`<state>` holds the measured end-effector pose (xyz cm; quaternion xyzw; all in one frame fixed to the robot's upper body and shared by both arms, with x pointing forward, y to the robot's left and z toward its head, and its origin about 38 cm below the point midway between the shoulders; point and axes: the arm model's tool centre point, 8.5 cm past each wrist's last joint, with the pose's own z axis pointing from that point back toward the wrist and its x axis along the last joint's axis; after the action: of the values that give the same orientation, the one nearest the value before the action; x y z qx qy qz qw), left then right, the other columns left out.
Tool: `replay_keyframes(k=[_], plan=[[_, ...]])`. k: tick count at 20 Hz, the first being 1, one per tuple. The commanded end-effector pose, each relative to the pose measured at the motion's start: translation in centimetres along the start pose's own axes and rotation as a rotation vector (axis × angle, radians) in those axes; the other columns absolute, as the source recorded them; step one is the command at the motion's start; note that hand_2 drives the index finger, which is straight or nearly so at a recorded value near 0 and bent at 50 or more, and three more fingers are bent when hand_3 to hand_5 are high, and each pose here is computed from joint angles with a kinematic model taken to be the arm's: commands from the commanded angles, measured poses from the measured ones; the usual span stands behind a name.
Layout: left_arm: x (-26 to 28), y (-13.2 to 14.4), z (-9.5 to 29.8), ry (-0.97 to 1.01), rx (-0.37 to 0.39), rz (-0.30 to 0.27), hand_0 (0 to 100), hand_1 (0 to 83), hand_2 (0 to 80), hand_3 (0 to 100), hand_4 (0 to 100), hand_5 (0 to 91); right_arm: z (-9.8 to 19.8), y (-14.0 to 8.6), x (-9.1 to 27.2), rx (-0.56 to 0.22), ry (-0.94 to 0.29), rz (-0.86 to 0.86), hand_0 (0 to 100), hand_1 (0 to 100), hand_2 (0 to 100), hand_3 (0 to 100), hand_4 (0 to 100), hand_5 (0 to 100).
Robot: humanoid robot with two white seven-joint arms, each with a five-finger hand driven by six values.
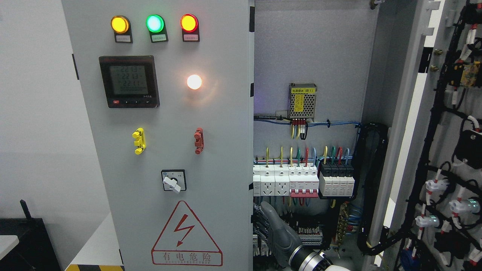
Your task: Open door with both hands
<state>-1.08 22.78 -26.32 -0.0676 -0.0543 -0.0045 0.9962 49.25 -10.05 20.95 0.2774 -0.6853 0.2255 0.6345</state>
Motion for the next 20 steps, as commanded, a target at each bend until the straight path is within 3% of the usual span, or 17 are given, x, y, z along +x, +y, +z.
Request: replay_keyframes(k=[1,20], plan=[[0.00,0.04,0.01,-0.001,0.002,0.004,0,0.0,0.0,0,3,0.0,-0.06,-0.08,0.03,0.004,0.004,0.001,11,0,0,0,0,0],[0.00,0.03,0.01,-0.001,0.001,0.004,0,0.0,0.0,0,3,0.0,-0.27,0.27,0.78,0.073,-0.010,0.005,11,0,0,0,0,0]])
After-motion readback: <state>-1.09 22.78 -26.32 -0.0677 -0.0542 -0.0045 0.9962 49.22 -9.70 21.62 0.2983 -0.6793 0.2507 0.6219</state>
